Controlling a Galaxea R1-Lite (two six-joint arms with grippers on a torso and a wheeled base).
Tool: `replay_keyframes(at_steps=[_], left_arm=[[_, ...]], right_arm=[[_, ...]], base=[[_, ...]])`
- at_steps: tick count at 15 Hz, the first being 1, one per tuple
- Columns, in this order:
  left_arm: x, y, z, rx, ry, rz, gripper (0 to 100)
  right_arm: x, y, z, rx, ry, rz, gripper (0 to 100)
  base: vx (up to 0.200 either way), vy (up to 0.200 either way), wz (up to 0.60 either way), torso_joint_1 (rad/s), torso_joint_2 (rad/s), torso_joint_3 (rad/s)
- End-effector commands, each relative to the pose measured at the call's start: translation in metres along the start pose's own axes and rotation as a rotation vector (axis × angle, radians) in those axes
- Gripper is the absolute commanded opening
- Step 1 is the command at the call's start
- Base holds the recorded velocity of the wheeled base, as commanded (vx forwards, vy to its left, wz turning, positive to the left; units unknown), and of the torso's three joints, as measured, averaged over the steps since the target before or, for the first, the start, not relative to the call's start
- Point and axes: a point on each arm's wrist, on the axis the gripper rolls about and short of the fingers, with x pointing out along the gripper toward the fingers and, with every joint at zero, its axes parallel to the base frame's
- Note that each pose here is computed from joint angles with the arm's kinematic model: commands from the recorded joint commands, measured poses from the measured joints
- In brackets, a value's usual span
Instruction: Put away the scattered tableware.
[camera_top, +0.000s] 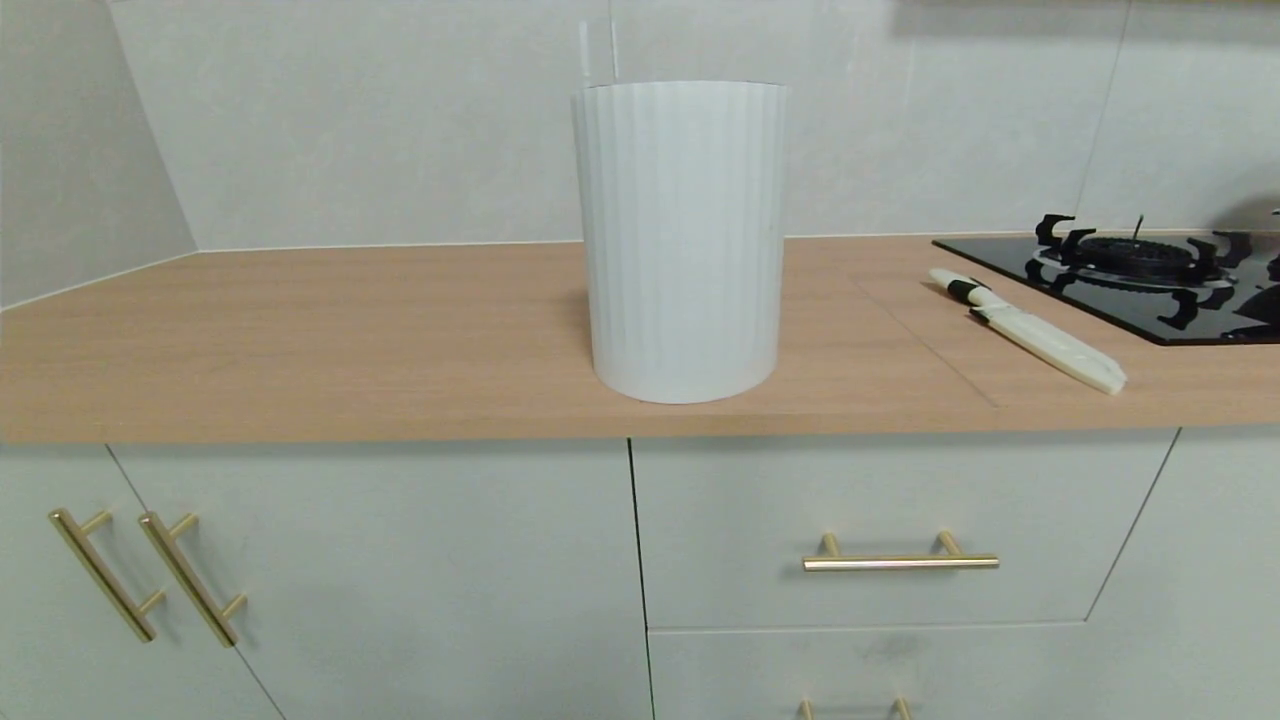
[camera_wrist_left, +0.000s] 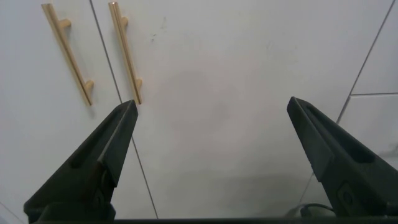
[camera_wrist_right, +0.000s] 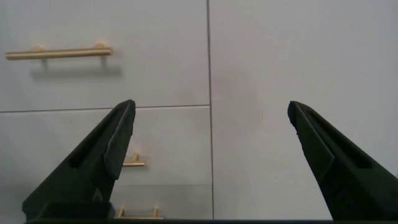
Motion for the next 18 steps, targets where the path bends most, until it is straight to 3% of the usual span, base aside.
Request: replay_keyframes(at_steps=[1,8,18], left_arm=[[0.0000,0.0000,0.0001,0.000,-0.001,0.000,100],[0.0001,0.0000,-0.0003,0.000,0.001,0.000,100],[0.0000,0.0000,0.0001,0.000,-0.001,0.000,100]], right_arm=[[0.0001,0.0000,0.0000,0.000,0.001,0.001,100],[0.0001,0.0000,0.0000,0.000,0.001,0.001,100],[0.0001,0.0000,0.0000,0.000,0.001,0.001,100]], base=[[0.000,0.000,0.00,0.000,0.00,0.000],[0.000,0.000,0.00,0.005,-0.03,-0.022],[0.000,0.000,0.00,0.138,-0.41,-0.283]])
